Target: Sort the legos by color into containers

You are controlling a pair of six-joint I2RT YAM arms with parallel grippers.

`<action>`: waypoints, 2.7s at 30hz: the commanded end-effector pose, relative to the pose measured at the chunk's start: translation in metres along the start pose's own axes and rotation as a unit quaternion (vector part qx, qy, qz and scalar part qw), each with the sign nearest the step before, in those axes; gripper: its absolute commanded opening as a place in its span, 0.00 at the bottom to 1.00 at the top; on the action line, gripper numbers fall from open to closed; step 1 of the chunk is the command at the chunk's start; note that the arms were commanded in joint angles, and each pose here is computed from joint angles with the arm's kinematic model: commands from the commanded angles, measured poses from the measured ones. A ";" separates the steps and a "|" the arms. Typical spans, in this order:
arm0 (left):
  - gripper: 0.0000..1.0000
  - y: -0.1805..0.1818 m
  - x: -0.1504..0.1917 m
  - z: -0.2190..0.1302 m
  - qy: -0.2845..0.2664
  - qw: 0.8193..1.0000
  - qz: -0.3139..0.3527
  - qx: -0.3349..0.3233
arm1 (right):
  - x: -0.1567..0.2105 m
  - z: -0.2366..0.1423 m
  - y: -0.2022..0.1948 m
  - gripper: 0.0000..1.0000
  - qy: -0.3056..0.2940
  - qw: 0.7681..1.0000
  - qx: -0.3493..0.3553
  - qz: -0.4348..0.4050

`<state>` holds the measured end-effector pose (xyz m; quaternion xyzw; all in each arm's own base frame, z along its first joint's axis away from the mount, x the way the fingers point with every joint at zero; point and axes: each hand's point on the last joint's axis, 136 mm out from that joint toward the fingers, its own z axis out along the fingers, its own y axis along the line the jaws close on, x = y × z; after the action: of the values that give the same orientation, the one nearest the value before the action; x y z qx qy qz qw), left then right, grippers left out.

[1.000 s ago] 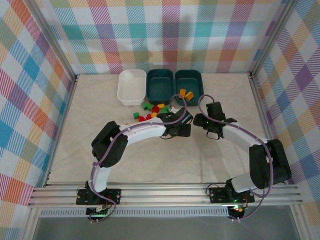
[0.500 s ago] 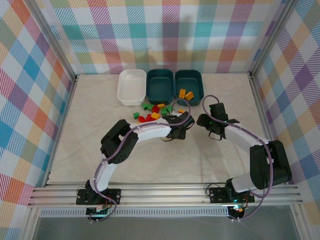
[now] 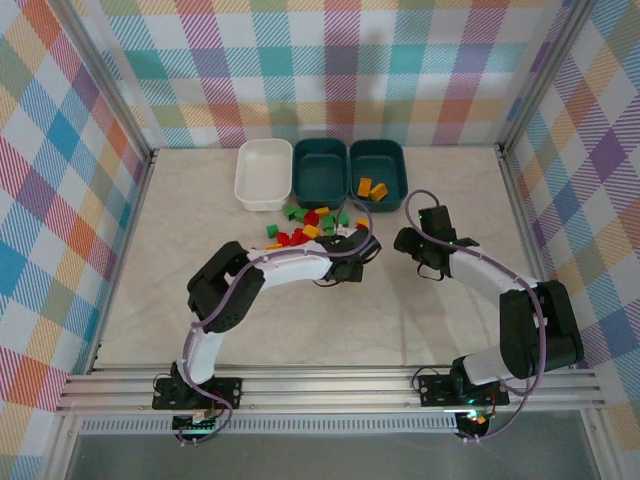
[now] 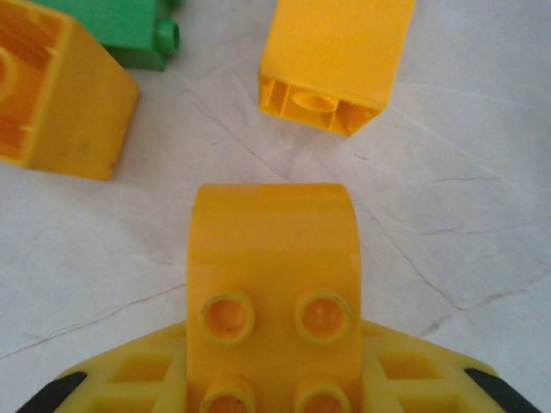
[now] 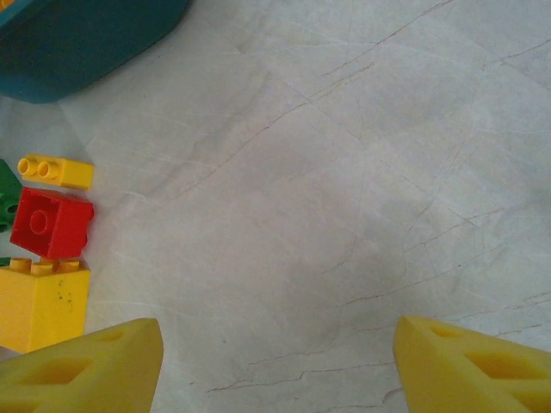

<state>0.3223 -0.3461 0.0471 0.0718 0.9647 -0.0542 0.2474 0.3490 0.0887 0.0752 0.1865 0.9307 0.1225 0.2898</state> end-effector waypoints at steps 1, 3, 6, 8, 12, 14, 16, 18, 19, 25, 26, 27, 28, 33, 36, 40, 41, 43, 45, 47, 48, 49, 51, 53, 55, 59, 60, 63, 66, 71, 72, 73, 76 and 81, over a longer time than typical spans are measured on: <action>0.26 -0.008 -0.024 -0.047 -0.033 0.998 -0.021 0.039 | 0.003 0.003 -0.004 0.71 0.007 1.000 0.007 0.009; 0.25 -0.009 -0.035 -0.064 -0.047 0.998 -0.016 0.045 | 0.003 0.003 -0.006 0.71 0.008 1.000 0.009 0.012; 0.24 -0.010 -0.073 -0.085 -0.078 0.996 0.009 0.033 | 0.004 0.005 -0.007 0.71 0.010 1.000 0.011 0.013; 0.23 -0.012 -0.098 -0.081 -0.076 0.996 0.012 0.035 | 0.002 0.005 -0.010 0.71 0.009 1.000 0.020 0.016; 0.23 -0.028 -0.142 -0.062 -0.070 0.994 0.017 0.081 | 0.003 0.007 -0.013 0.71 0.014 0.999 0.015 0.034; 0.24 -0.034 -0.159 -0.047 -0.069 0.993 0.029 0.089 | 0.004 0.008 -0.014 0.71 0.015 0.999 0.015 0.038; 0.25 -0.043 -0.179 -0.033 -0.068 0.991 0.034 0.113 | 0.006 0.009 -0.013 0.72 0.019 0.999 0.010 0.040; 0.27 -0.049 -0.196 -0.019 -0.075 0.987 0.033 0.136 | 0.004 0.008 -0.013 0.71 0.018 0.999 0.011 0.038; 0.27 -0.050 -0.201 -0.011 -0.076 0.986 0.031 0.142 | 0.003 0.007 -0.014 0.72 0.017 0.999 0.013 0.038; 0.33 -0.056 -0.237 0.001 -0.120 0.973 0.027 0.196 | 0.002 0.002 -0.009 0.71 0.013 0.999 -0.002 0.037; 0.33 -0.055 -0.241 0.005 -0.122 0.972 0.018 0.202 | 0.002 0.002 -0.008 0.72 0.014 0.999 -0.003 0.037; 0.33 -0.053 -0.243 0.007 -0.123 0.971 0.010 0.206 | 0.002 0.003 -0.008 0.72 0.015 0.999 -0.004 0.036; 0.34 -0.053 -0.245 0.009 -0.122 0.970 0.004 0.211 | 0.003 0.003 -0.008 0.72 0.016 0.999 -0.005 0.036; 0.73 -0.060 -0.251 0.006 -0.130 0.964 0.001 0.232 | 0.003 0.003 -0.008 0.72 0.017 0.999 -0.005 0.034; 0.85 -0.063 -0.258 -0.013 -0.140 0.959 0.003 0.245 | 0.003 0.003 -0.008 0.72 0.017 0.999 -0.005 0.033; 0.85 -0.053 -0.263 -0.056 -0.147 0.961 0.011 0.233 | 0.002 0.002 -0.005 0.72 0.015 0.999 -0.012 0.032; 0.84 -0.048 -0.262 -0.067 -0.147 0.963 0.010 0.225 | 0.002 0.003 -0.005 0.72 0.015 0.999 -0.014 0.033; 0.83 -0.036 -0.258 -0.085 -0.149 0.966 0.004 0.212 | 0.003 0.004 -0.001 0.72 0.014 0.999 -0.028 0.033; 0.83 -0.020 -0.248 -0.101 -0.161 0.967 -0.014 0.197 | 0.004 0.004 0.005 0.72 0.015 0.998 -0.049 0.034; 0.86 -0.002 -0.237 -0.121 -0.182 0.964 -0.032 0.190 | 0.006 0.003 0.010 0.72 0.013 0.997 -0.068 0.035; 0.88 0.010 -0.229 -0.129 -0.189 0.964 -0.046 0.180 | 0.007 0.003 0.013 0.72 0.010 0.996 -0.077 0.035; 0.89 0.022 -0.221 -0.135 -0.193 0.965 -0.056 0.169 | 0.006 0.002 0.014 0.72 0.006 0.996 -0.083 0.034; 0.92 0.050 -0.199 -0.145 -0.194 0.969 -0.078 0.133 | 0.008 0.000 0.018 0.72 0.001 0.995 -0.096 0.034; 0.96 0.077 -0.176 -0.150 -0.191 0.971 -0.100 0.103 | 0.010 0.000 0.023 0.72 0.000 0.993 -0.112 0.036; 1.00 0.105 -0.151 -0.154 -0.190 0.970 -0.130 0.074 | 0.013 0.000 0.030 0.72 0.001 0.992 -0.121 0.031; 1.00 0.177 -0.092 -0.151 -0.172 0.957 -0.232 -0.008 | 0.018 0.003 0.037 0.72 0.008 0.992 -0.121 0.020; 1.00 0.195 -0.073 -0.145 -0.156 0.949 -0.271 -0.031 | 0.020 0.005 0.038 0.72 0.012 0.993 -0.120 0.020; 1.00 0.224 -0.032 -0.120 -0.098 0.939 -0.325 -0.054 | 0.023 0.010 0.040 0.72 0.024 0.993 -0.118 0.019; 0.96 0.238 -0.004 -0.098 -0.046 0.927 -0.367 -0.069 | 0.025 0.013 0.043 0.72 0.029 0.992 -0.120 0.017; 0.88 0.257 0.011 -0.076 -0.015 0.911 -0.397 -0.114 | 0.025 0.015 0.042 0.72 0.032 0.993 -0.116 0.017; 0.87 0.257 0.012 -0.070 -0.007 0.909 -0.402 -0.112 | 0.026 0.014 0.043 0.72 0.033 0.992 -0.117 0.016; 0.86 0.256 0.014 -0.061 0.006 0.906 -0.410 -0.108 | 0.025 0.014 0.044 0.72 0.032 0.992 -0.119 0.016; 0.81 0.251 0.011 -0.034 0.033 0.905 -0.414 -0.092 | 0.024 0.012 0.043 0.72 0.029 0.993 -0.117 0.013; 0.76 0.254 0.005 -0.003 0.046 0.904 -0.414 -0.094 | 0.023 0.010 0.043 0.72 0.026 0.993 -0.115 0.010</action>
<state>0.3413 -0.0913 0.0287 -0.3475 0.9241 -0.0353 0.1551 0.3406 0.1318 0.0540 0.1638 0.9225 0.2245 0.2679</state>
